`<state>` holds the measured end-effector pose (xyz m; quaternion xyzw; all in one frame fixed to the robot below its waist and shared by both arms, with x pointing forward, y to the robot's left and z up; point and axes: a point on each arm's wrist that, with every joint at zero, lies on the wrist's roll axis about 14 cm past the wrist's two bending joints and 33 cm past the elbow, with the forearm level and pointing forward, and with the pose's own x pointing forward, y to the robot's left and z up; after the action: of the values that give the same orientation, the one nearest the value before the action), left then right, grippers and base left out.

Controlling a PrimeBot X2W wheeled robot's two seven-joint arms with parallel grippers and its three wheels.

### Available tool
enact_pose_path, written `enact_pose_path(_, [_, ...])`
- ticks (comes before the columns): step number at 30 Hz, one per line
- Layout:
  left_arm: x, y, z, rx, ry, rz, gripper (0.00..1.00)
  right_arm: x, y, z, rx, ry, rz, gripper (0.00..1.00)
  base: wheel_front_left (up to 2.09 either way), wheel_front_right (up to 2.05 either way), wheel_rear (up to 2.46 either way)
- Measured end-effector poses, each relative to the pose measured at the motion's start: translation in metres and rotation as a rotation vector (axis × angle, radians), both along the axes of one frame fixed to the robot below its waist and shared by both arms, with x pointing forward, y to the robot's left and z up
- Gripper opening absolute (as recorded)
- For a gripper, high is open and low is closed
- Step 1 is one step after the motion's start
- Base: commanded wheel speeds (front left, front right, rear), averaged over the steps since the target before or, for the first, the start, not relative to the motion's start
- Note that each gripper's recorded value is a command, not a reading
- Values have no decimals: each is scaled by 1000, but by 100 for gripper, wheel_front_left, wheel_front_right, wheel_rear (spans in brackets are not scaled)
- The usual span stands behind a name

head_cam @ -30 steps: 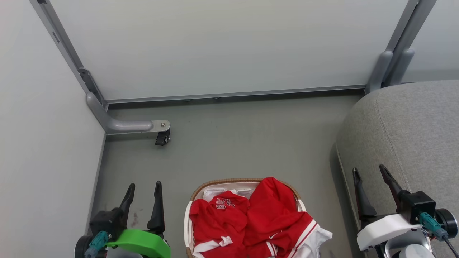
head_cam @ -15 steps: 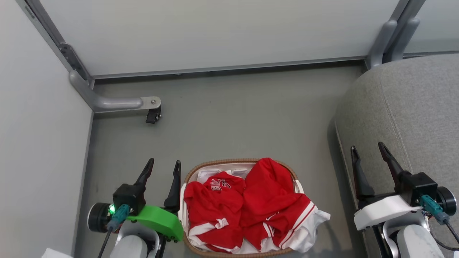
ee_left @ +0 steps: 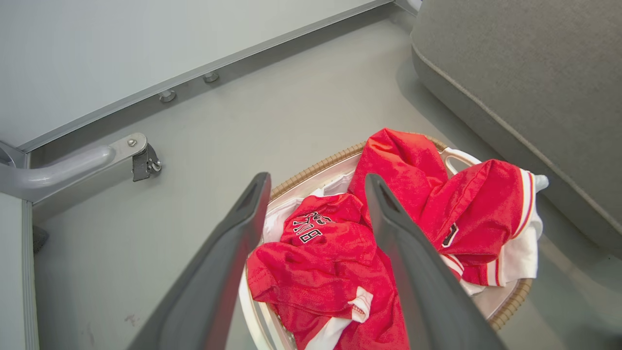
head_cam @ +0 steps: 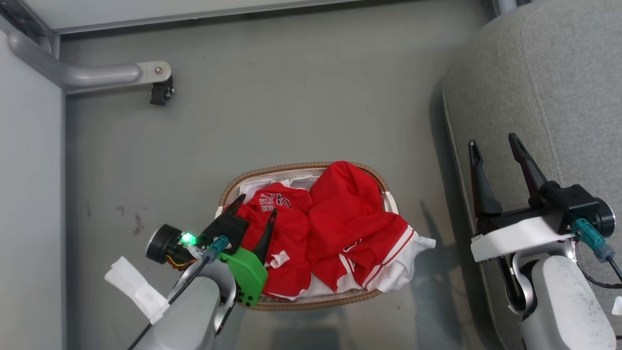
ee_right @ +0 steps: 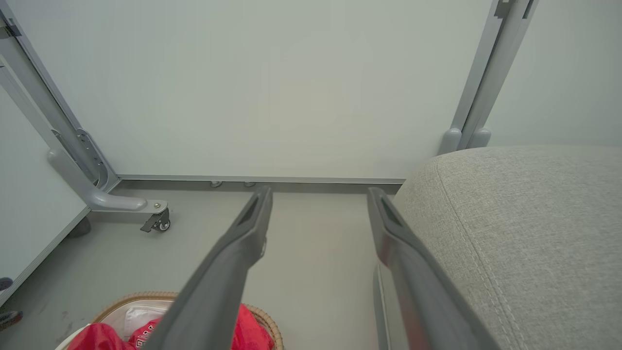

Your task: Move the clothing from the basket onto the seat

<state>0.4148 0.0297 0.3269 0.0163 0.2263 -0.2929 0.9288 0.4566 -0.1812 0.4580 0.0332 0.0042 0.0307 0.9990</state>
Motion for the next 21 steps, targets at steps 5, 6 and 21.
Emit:
enact_pose_path(5, [-5, -8, -47, 115, 89, -149, 100, 11, -3, -20, 15, 37, -5, 100, 0, 0, 0])
enact_pose_path(6, [-6, -10, -56, 130, 104, -179, 100, 12, -4, -24, 18, 46, -9, 100, 0, 0, 0])
enact_pose_path(21, [-2, -34, -146, 243, 269, -381, 100, 20, -22, -73, 33, 150, -48, 100, 0, 0, 0])
